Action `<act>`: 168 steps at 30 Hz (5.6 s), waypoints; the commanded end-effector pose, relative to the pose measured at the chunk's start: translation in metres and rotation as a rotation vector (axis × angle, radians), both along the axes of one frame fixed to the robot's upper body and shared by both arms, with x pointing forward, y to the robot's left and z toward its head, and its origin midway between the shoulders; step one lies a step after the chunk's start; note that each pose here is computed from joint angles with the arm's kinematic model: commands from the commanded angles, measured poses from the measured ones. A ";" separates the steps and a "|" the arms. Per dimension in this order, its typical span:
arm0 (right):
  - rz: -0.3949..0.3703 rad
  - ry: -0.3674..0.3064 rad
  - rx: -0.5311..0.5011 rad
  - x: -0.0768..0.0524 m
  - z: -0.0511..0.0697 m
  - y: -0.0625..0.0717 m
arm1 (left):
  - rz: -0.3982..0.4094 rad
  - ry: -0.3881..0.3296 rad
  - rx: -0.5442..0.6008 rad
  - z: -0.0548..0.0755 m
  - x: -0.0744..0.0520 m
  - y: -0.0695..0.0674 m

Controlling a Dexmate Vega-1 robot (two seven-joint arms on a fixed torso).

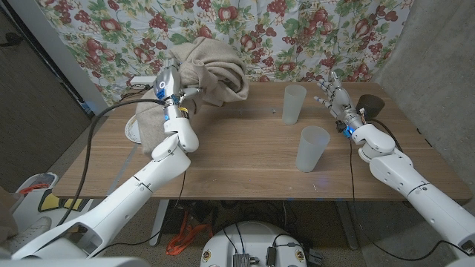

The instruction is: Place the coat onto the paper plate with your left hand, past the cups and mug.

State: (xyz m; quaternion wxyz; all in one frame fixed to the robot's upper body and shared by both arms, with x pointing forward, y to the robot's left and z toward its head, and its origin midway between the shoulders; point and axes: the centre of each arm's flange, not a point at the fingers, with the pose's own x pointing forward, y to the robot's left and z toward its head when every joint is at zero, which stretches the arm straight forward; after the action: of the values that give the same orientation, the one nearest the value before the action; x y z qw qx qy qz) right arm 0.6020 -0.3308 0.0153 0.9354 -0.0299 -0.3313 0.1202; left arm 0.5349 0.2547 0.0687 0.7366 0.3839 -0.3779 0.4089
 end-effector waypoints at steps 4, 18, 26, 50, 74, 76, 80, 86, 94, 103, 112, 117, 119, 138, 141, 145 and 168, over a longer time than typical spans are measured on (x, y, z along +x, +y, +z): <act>0.013 0.007 -0.046 0.001 0.005 0.008 | 0.078 -0.024 0.003 -0.004 -0.020 0.026; 0.029 0.027 -0.048 0.002 0.001 0.016 | 0.114 -0.018 -0.013 -0.001 -0.022 0.050; 0.034 0.035 -0.036 0.004 -0.004 0.019 | 0.163 -0.021 -0.023 0.005 -0.025 0.068; -0.005 0.021 -0.012 0.001 0.002 0.028 | 0.123 -0.018 -0.050 0.007 -0.018 0.109; -0.023 0.038 -0.011 0.003 0.002 0.028 | 0.177 -0.004 -0.017 0.003 -0.022 0.131; -0.027 0.040 -0.017 0.002 0.002 0.028 | 0.183 -0.002 -0.020 0.002 -0.023 0.133; -0.037 0.038 -0.018 0.001 0.003 0.026 | 0.193 0.015 -0.027 -0.001 -0.023 0.139; -0.040 0.039 -0.015 0.000 0.003 0.027 | 0.216 0.016 -0.015 -0.003 -0.025 0.145; -0.042 0.038 -0.017 0.000 0.004 0.029 | 0.234 0.026 0.003 -0.007 -0.026 0.151; -0.034 0.044 -0.025 0.003 0.009 0.033 | 0.266 0.039 0.023 -0.008 -0.020 0.153; -0.012 0.038 -0.033 0.010 0.012 0.041 | 0.331 0.062 0.064 -0.004 -0.006 0.149; -0.018 0.046 -0.032 0.010 0.012 0.040 | 0.379 0.074 0.094 -0.009 0.003 0.146; -0.021 0.047 -0.031 0.010 0.012 0.040 | 0.385 0.071 0.099 -0.011 0.006 0.145; -0.025 0.051 -0.040 0.014 0.018 0.040 | 0.398 0.065 0.107 -0.026 0.010 0.162; -0.025 0.053 -0.043 0.014 0.018 0.042 | 0.402 0.056 0.123 -0.029 0.013 0.163; -0.022 0.063 -0.041 0.015 0.017 0.044 | 0.431 0.051 0.159 -0.032 0.020 0.158; -0.010 0.067 -0.042 0.022 0.016 0.043 | 0.539 0.145 0.190 -0.051 0.044 0.156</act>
State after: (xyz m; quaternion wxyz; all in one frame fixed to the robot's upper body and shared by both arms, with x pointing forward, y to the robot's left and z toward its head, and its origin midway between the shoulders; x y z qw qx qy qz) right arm 0.6214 -0.2860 0.0318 0.9459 -0.0497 -0.2967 0.1218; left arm 0.5679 0.4072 0.0280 0.5871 0.5529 -0.2748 0.5235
